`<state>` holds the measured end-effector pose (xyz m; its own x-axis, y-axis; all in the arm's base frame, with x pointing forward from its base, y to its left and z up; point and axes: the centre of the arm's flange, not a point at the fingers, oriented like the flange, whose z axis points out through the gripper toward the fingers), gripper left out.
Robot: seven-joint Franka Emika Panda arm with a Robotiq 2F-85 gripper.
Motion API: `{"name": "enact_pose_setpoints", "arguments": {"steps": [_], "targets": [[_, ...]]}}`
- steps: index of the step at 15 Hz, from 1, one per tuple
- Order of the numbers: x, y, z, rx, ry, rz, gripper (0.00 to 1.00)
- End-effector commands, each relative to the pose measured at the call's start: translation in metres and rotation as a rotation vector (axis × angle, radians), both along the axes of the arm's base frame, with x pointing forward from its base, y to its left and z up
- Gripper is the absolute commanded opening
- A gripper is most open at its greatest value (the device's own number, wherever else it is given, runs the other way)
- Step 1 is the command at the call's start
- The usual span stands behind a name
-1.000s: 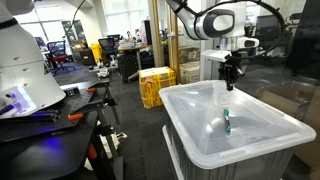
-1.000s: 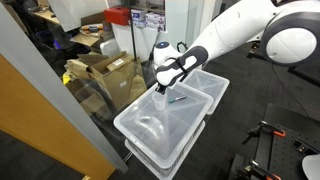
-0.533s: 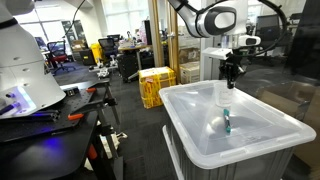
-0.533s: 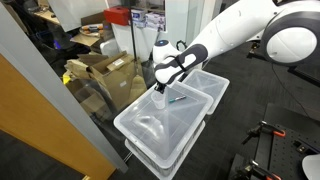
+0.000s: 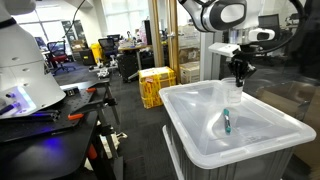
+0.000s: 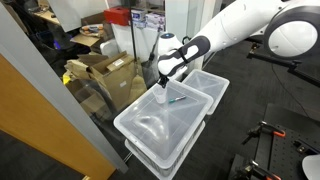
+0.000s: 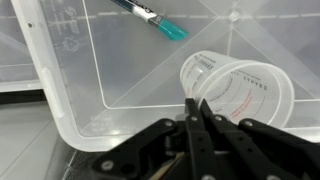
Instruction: Move the measuring cup to the right
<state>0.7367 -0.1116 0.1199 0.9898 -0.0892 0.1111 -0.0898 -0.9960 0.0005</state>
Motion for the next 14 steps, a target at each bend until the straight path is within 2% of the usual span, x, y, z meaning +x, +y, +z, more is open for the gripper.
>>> {"name": "enact_pose_setpoints", "arguments": {"steps": [1, 14], "targets": [[-0.002, -0.023, 0.021, 0.049, -0.032, -0.033, 0.01], [-0.007, -0.095, 0.019, 0.132, -0.066, -0.254, 0.01]]}}
